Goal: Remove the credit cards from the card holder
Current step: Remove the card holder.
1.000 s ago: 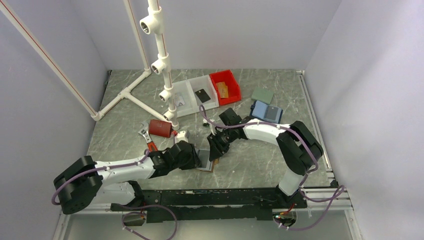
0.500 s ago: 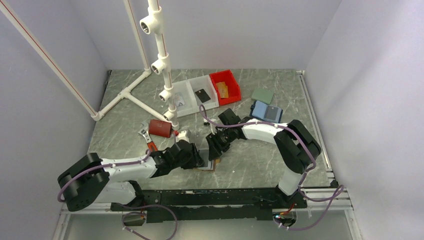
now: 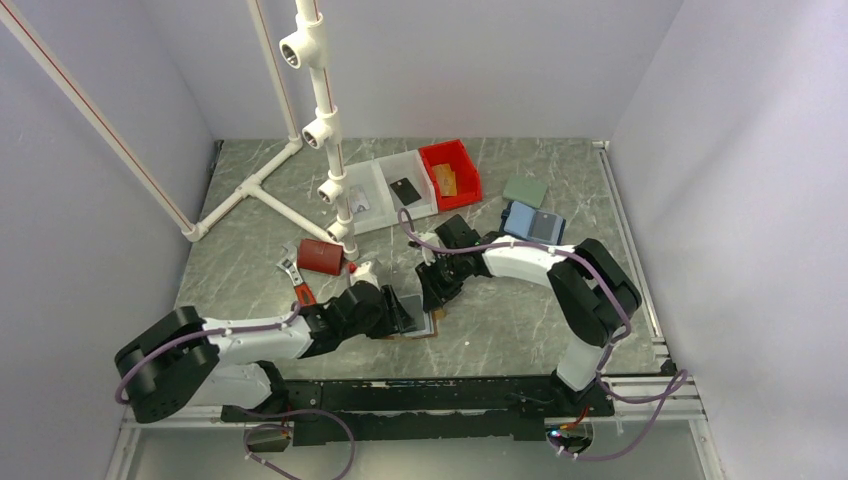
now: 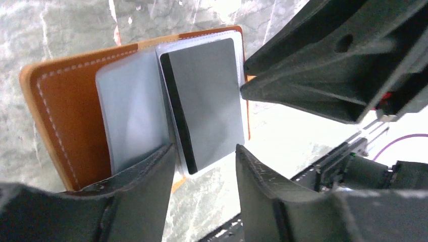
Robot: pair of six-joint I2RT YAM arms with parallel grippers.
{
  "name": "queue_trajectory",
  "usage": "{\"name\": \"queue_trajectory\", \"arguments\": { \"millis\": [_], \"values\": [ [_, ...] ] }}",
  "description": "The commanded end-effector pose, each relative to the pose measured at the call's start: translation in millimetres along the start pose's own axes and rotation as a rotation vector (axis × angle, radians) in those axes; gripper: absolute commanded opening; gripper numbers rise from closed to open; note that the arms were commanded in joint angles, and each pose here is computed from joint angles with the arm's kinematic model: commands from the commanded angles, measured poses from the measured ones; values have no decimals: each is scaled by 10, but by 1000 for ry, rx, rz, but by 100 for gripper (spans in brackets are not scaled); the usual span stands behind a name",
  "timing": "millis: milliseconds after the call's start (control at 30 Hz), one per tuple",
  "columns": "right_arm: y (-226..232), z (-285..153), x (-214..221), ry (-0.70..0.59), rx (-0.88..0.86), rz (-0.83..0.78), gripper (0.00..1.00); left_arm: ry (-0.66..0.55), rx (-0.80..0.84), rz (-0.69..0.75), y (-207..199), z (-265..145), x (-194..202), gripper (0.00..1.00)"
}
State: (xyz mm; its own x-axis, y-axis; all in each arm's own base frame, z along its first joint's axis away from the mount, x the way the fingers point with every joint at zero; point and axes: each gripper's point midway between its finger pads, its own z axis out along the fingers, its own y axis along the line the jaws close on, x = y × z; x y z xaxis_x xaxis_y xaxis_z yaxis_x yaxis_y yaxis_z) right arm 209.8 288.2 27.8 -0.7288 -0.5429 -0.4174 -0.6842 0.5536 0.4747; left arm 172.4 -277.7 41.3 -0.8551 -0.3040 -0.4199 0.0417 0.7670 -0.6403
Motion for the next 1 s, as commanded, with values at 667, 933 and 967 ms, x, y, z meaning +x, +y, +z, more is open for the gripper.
{"name": "queue_trajectory", "arguments": {
  "millis": [667,933,967],
  "values": [
    [-115,191,72,77,89,-112,24,-48,-45,-219,386,7,-90,43],
    [-81,192,75,82,80,-121,23,-44,-24,-229,407,38,-67,35],
    [-78,191,72,82,79,-122,22,-43,-24,-230,411,45,-64,35]
  ]
}}
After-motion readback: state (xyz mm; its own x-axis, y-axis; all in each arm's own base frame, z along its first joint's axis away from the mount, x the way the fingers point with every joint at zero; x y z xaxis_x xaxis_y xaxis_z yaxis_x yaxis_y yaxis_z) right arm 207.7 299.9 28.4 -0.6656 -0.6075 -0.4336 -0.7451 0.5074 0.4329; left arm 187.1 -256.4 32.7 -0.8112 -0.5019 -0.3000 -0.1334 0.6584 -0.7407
